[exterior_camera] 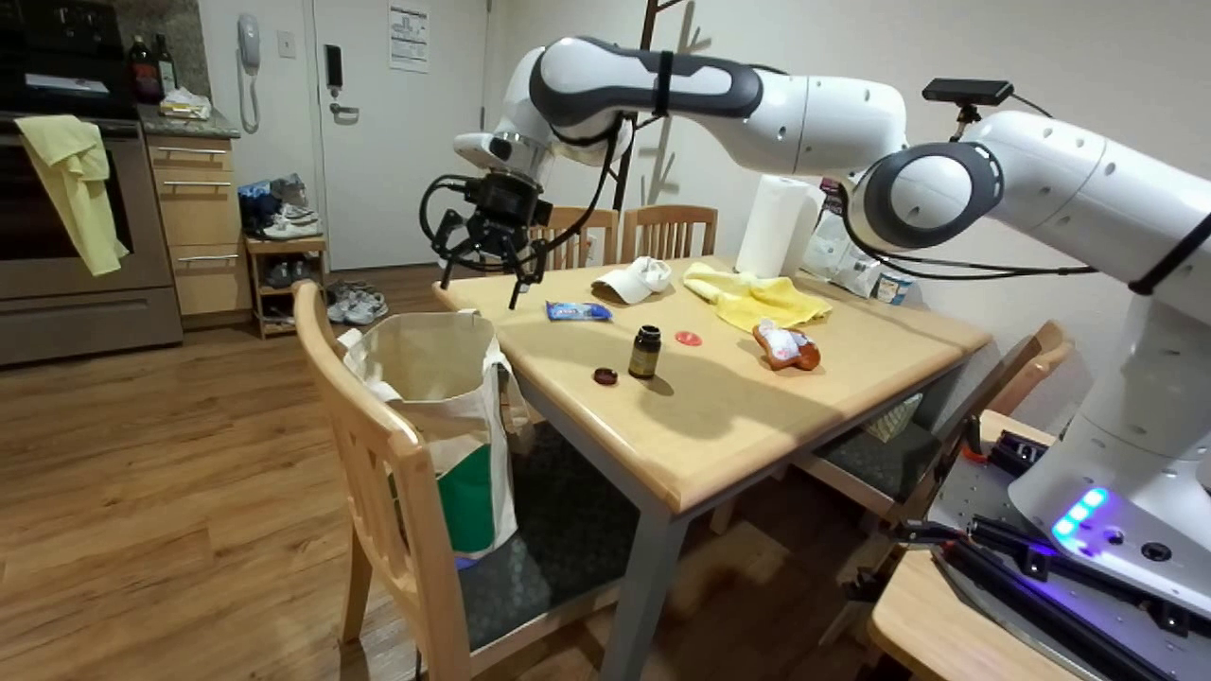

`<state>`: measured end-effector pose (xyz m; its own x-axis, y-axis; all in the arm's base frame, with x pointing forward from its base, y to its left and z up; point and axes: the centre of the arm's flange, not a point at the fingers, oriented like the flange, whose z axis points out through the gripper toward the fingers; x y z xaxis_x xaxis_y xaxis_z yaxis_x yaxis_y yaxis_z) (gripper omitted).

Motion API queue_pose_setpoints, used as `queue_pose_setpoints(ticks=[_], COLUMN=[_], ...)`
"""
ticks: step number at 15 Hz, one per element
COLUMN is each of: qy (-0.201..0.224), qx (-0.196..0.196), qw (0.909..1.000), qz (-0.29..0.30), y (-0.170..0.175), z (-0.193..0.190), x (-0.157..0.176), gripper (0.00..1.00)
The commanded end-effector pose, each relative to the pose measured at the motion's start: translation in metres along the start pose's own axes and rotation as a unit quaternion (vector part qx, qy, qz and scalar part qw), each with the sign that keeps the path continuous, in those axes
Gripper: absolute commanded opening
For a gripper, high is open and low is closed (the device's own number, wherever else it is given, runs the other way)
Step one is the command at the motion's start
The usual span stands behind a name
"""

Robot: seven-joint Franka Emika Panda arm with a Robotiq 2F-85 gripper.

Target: Put the hair brush in the bag

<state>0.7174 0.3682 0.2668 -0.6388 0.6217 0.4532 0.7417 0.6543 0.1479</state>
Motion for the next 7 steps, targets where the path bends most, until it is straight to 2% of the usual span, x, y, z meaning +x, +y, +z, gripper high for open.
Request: queue_pose_setpoints(ticks=[1,7], qy=[-0.005,-0.011], qx=[0.01,0.027], qw=[0.9997,0.9984], qz=[0.021,0.049], y=[-0.0019,-0.005], z=[-0.0002,-0.0009], x=[-0.0003,0.0006], gripper=[1.0,1.0])
